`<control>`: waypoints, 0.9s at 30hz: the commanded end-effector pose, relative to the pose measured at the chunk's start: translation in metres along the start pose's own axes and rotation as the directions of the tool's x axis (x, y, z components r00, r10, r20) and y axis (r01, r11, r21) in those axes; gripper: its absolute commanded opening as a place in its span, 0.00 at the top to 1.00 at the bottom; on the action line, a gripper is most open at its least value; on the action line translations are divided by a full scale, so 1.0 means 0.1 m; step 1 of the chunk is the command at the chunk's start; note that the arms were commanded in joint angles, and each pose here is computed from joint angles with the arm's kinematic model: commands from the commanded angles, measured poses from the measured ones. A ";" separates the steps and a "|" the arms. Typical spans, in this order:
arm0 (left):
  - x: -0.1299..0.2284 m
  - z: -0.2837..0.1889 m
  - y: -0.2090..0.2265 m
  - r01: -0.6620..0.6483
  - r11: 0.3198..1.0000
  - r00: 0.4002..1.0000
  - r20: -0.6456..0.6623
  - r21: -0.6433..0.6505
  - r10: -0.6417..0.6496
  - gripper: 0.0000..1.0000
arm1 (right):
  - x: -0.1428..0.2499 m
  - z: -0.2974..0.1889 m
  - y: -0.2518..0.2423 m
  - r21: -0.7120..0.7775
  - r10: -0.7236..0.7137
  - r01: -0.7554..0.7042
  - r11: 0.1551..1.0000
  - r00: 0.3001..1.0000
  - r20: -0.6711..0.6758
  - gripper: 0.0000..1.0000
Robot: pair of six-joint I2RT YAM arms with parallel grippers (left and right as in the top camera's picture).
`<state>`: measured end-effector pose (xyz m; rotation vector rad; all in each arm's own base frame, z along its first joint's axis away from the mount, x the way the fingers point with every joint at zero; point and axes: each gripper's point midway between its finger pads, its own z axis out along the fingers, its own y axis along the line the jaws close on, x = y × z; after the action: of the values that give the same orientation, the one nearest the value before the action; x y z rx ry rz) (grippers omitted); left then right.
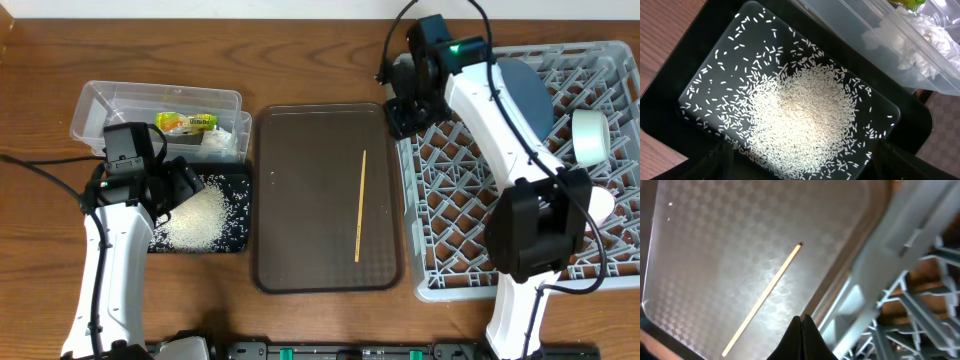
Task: Sort waste into correct bins and load items into the dishwasher rack
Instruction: 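Move the right gripper toward the wooden chopstick on the brown tray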
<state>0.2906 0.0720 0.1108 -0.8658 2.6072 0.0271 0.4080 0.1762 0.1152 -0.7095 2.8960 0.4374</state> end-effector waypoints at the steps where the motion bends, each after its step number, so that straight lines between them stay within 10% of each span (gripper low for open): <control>1: -0.05 -0.03 0.02 0.006 1.000 1.000 0.017 -0.007 -0.005 0.09 | 0.09 0.03 0.10 -0.006 -0.033 0.032 0.999 0.999 -0.022 0.99; 14: -0.05 -0.04 0.01 0.006 1.000 1.000 0.017 -0.007 -0.006 0.09 | 0.12 0.12 -0.59 0.307 0.086 -0.081 0.948 0.996 -0.001 0.99; 27: -0.05 -0.03 0.02 0.006 1.000 1.000 0.017 -0.007 -0.006 0.09 | 0.12 0.09 -0.68 0.308 0.103 -0.103 0.946 0.995 0.015 0.98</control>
<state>0.2906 0.0719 0.1108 -0.8657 2.6073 0.0266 0.4248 0.1421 0.0808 -0.5797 2.9159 0.1109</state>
